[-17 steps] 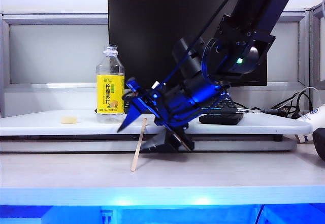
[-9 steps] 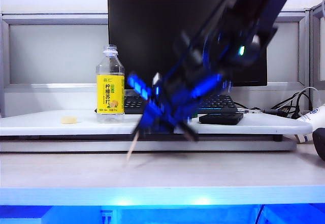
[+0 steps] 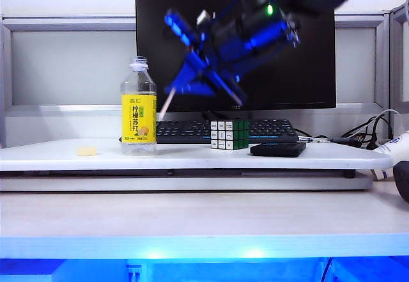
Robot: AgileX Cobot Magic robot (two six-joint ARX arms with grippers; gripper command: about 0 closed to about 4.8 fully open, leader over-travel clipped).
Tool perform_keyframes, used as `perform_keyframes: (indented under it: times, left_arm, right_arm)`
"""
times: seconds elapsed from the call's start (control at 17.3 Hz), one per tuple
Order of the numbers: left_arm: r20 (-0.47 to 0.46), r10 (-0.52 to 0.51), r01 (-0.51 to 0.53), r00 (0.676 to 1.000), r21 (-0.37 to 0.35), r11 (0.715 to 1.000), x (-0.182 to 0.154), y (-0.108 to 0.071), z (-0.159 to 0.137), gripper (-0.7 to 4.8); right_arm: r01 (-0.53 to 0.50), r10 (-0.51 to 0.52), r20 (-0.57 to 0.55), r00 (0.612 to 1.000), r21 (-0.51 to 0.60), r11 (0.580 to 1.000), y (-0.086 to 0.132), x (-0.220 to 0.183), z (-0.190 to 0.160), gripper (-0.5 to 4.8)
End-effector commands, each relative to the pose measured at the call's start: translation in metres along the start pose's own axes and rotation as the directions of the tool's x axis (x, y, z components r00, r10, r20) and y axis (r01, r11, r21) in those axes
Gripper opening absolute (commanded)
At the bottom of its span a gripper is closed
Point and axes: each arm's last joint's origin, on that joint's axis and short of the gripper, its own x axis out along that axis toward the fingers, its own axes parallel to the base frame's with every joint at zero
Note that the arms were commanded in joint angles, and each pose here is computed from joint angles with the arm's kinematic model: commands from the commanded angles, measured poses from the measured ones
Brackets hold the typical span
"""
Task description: Grab a stick from the table and stick it in a plastic bottle.
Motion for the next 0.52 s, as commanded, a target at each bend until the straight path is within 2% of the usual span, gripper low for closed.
perform_keyframes:
  times: [0.06, 0.35, 0.52]
  left_arm:
    - [0.014, 0.002, -0.002, 1.000, 0.006, 1.000, 0.000, 0.000, 0.003, -0.06]
    - [0.014, 0.002, -0.002, 1.000, 0.006, 1.000, 0.000, 0.000, 0.003, -0.06]
    - [0.015, 0.003, -0.003, 1.000, 0.007, 1.000, 0.000, 0.000, 0.003, -0.06]
  right_arm:
    - [-0.046, 0.055, 0.101, 0.993, -0.090, 0.995, 0.020, -0.003, 0.030, -0.05]
    - [0.002, 0.032, 0.152, 0.988, -0.217, 0.976, 0.043, -0.007, 0.068, -0.05]
    - [0.003, 0.045, 0.183, 0.982, -0.254, 0.967, 0.052, -0.005, 0.083, -0.05]
